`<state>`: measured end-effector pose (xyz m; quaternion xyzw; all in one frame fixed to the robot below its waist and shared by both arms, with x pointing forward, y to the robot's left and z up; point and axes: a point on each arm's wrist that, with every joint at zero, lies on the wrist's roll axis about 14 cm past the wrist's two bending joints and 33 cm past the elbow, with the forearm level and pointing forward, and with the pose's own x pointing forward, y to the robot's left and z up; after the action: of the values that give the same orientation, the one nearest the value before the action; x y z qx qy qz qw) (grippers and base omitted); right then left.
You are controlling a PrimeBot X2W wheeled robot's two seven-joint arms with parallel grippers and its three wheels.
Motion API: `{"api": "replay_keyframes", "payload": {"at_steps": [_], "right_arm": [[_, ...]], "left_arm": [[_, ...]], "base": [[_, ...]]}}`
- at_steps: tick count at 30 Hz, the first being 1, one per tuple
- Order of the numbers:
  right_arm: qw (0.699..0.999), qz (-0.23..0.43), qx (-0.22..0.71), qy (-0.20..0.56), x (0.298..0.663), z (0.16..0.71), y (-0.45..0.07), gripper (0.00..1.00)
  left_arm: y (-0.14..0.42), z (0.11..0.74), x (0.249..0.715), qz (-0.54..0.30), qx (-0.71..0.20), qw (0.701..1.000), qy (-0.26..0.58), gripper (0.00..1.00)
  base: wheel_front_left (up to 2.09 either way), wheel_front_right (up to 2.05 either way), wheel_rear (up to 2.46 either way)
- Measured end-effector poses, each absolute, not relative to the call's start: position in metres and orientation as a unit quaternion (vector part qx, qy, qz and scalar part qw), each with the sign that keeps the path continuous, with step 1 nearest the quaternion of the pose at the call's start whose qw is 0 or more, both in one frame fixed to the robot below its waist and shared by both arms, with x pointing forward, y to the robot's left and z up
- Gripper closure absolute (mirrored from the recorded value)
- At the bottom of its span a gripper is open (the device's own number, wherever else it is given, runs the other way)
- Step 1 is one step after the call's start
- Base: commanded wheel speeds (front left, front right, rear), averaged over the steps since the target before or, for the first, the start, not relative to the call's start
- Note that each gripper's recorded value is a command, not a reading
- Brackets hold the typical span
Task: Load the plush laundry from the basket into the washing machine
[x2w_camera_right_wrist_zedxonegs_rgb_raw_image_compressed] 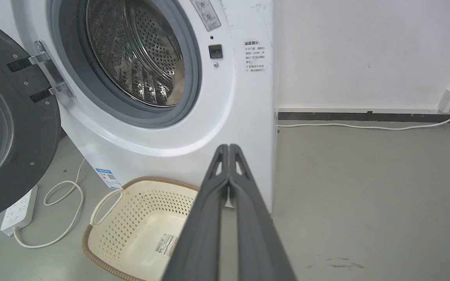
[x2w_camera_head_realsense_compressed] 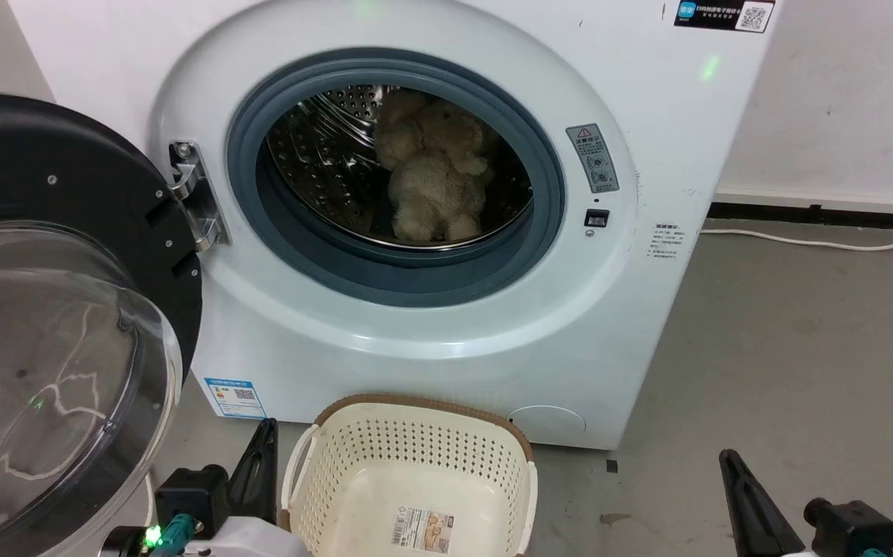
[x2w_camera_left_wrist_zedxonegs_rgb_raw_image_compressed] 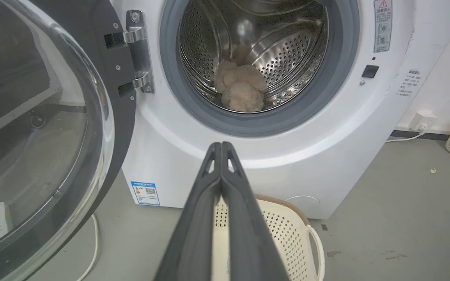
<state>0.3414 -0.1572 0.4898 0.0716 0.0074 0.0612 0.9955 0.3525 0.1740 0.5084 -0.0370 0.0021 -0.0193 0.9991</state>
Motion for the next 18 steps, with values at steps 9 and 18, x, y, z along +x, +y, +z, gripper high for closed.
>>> {"api": "replay_keyframes", "payload": {"at_steps": [9, 18], "right_arm": [[0.996, 0.063, 0.063, 0.006, 0.3455, 0.4942, -0.1567, 1.0], [0.996, 0.065, 0.054, 0.008, 0.3471, 0.4957, -0.1568, 1.0]], "left_arm": [[0.1738, 0.5099, 0.3542, -0.018, -0.032, 0.999, 0.002, 1.0], [0.1749, 0.5116, 0.3559, -0.016, -0.024, 1.0, 0.001, 1.0]], "base": [[0.0, 0.0, 0.0], [0.0, 0.0, 0.0]]}}
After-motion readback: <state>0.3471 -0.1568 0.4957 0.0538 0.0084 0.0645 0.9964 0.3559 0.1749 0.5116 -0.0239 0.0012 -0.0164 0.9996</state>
